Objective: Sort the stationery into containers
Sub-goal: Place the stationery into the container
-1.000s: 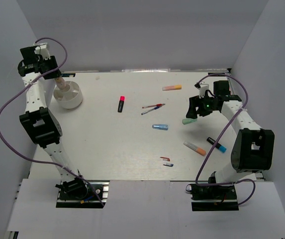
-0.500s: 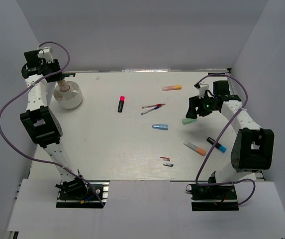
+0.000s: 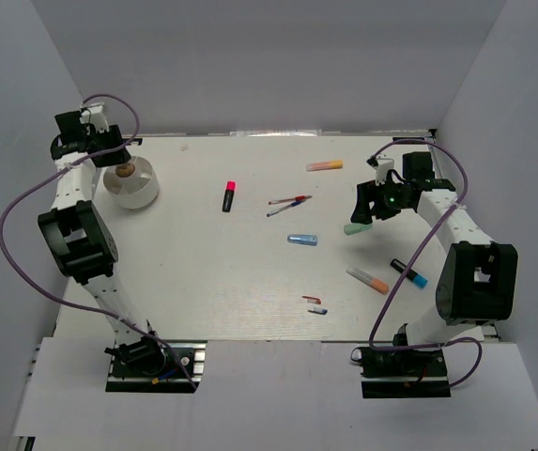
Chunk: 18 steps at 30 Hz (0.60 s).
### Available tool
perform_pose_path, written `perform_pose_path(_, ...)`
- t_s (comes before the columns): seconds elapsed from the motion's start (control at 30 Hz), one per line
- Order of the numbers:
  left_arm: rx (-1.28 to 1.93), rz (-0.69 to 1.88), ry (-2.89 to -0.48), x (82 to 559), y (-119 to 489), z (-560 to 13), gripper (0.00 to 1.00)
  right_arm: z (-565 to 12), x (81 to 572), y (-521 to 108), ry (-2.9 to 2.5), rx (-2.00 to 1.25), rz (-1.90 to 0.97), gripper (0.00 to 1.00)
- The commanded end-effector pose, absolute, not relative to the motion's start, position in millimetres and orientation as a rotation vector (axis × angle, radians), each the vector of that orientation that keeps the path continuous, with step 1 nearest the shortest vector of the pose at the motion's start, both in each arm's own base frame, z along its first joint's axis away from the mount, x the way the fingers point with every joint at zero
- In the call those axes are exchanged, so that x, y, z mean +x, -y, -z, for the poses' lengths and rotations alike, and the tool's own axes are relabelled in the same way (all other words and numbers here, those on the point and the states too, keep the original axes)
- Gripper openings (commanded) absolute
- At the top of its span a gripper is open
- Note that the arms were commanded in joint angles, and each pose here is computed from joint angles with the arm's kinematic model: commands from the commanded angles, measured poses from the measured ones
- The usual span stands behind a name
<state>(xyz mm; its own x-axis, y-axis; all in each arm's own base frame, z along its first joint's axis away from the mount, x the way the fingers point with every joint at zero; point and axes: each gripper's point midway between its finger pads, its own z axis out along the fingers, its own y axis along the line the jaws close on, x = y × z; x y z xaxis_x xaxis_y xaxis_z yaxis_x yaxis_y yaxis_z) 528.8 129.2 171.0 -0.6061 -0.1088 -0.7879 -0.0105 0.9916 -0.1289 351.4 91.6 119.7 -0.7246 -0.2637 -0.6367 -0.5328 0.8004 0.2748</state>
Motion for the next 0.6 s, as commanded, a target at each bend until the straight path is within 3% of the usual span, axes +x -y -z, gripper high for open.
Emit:
perform_pose_path(0.0,0.021,0.115,-1.946,526.0,-113.4,-289.4,0.66,-147.6,362.6,-93.2,-2.305,-0.6,-0.576,0.77)
perform_pose_path(0.13,0.048,0.11,-1.875,517.0,-106.9,-330.4,0.75,-148.7,361.6,-95.0,-2.304,-0.59,-0.591,0.77)
perform_pose_path(0.17,0.071,0.102,-1.852,512.0,-104.1,-342.4,0.84,-149.4,361.8,-95.1,-2.301,-0.588,-0.591,0.77)
perform_pose_path(0.27,0.08,0.094,-1.841,504.6,-101.8,-354.1,0.86,-150.7,361.3,-94.3,-2.301,-0.589,-0.584,0.77)
perform_pose_path(0.43,0.305,0.291,-1.834,478.7,-37.0,-354.0,0.76,-151.8,359.8,-93.8,-2.3,-0.586,-0.58,0.77)
perform_pose_path(0.5,0.353,0.405,-1.969,474.5,-5.4,-312.8,0.68,-150.2,359.8,-95.5,-2.303,-0.58,-0.588,0.77)
perform_pose_path(0.57,0.436,0.403,-2.07,472.2,35.6,-273.9,0.66,-149.5,362.2,-94.8,-2.303,-0.563,-0.593,0.77)
